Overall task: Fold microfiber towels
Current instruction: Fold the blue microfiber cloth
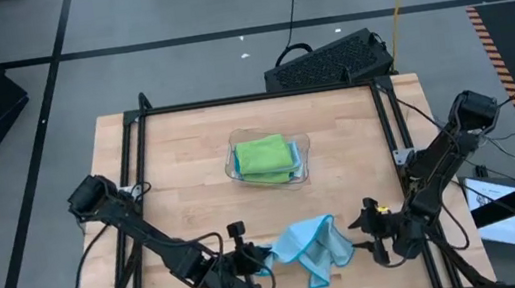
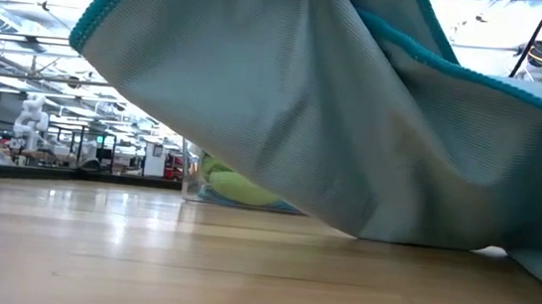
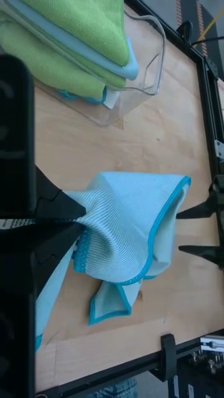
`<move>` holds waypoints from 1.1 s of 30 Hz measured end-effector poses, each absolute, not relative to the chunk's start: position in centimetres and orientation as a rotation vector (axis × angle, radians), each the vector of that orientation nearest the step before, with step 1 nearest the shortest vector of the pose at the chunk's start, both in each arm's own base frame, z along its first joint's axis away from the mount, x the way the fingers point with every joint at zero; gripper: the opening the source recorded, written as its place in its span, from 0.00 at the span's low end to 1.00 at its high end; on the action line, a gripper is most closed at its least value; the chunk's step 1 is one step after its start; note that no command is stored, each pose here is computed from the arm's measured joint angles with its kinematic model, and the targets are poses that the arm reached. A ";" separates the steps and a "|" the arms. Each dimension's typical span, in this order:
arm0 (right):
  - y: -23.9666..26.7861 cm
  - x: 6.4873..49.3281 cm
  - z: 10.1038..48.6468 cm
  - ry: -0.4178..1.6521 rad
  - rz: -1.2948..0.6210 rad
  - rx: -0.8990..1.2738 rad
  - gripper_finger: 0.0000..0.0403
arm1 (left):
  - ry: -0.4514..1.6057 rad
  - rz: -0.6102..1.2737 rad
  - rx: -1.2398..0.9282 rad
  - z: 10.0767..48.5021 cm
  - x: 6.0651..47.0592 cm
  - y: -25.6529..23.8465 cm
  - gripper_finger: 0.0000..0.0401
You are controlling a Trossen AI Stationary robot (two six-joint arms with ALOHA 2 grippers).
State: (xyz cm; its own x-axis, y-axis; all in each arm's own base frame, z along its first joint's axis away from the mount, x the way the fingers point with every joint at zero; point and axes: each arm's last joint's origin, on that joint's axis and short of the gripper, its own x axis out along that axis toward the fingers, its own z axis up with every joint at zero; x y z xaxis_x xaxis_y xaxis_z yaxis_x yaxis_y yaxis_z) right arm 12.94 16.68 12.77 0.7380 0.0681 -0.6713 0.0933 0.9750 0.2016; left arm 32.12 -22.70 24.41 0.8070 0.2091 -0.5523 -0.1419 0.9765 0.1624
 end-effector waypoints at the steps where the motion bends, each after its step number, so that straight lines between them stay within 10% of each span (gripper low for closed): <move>1: 16.7 12.9 12.5 0.756 -0.019 0.231 0.64 | 0.603 0.188 0.115 24.4 32.1 -22.7 0.01; 18: 17.9 13.4 10.2 0.842 0.115 0.100 0.65 | 0.603 0.191 0.108 24.4 32.1 -22.7 0.05; 33: 17.4 14.0 9.7 0.844 0.138 -0.079 0.03 | 0.603 0.192 0.106 24.4 32.1 -22.7 0.07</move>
State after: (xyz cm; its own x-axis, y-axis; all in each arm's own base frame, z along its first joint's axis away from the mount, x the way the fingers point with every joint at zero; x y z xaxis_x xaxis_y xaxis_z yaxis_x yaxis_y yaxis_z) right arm 14.02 17.37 9.71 0.6561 0.0899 -0.7493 -0.1527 0.9882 -0.0151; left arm 32.13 -22.69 24.41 0.8068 0.2095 -0.5524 -0.1480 0.9769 0.1543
